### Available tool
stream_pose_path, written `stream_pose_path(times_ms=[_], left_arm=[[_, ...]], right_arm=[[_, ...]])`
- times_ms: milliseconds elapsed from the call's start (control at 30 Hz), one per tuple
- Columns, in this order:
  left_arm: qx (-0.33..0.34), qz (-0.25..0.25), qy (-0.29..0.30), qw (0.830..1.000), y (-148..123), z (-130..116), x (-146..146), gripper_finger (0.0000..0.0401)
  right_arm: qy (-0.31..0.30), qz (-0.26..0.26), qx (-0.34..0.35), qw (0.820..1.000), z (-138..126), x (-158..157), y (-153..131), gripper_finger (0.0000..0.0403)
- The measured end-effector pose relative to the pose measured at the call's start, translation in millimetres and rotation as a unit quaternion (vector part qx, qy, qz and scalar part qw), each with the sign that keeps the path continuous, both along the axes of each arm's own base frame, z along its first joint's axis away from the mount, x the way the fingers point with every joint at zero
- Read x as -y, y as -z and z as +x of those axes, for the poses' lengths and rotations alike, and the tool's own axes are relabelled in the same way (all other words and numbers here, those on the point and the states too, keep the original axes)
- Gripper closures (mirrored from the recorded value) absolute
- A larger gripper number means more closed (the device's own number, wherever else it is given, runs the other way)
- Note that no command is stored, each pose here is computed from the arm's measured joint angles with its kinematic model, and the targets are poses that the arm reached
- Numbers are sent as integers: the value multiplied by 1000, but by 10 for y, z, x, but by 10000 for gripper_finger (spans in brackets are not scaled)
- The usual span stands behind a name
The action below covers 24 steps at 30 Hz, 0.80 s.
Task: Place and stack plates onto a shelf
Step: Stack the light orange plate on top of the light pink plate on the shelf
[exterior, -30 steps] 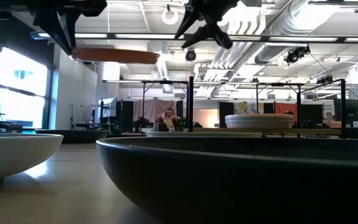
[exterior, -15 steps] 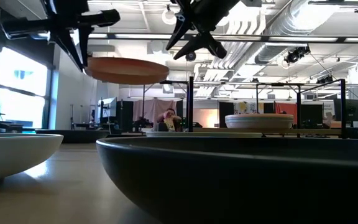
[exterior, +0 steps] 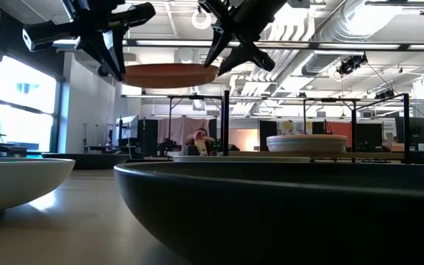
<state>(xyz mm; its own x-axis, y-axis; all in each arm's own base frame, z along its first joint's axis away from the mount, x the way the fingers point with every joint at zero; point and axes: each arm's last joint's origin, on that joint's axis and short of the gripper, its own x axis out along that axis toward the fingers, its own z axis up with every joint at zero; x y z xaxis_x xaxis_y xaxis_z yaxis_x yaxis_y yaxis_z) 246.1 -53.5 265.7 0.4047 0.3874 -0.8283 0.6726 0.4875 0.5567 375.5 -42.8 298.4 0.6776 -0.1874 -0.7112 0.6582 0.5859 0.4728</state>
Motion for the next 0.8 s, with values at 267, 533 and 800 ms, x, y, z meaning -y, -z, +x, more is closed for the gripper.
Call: stream_pose_path(times_ms=[267,533,800], left_arm=[[10,-5,0,1000,-5,18,5,400],[13,-8,-3,1000,-6,21,7,379],[16,-31,-9,999,-3,25,15,351]], right_arm=[[5,-4,-2,1000,-3,5,2,350],[19,9,1,1000,-4,6,2,391],[17,14,2,1000,-3,-2,4,399]])
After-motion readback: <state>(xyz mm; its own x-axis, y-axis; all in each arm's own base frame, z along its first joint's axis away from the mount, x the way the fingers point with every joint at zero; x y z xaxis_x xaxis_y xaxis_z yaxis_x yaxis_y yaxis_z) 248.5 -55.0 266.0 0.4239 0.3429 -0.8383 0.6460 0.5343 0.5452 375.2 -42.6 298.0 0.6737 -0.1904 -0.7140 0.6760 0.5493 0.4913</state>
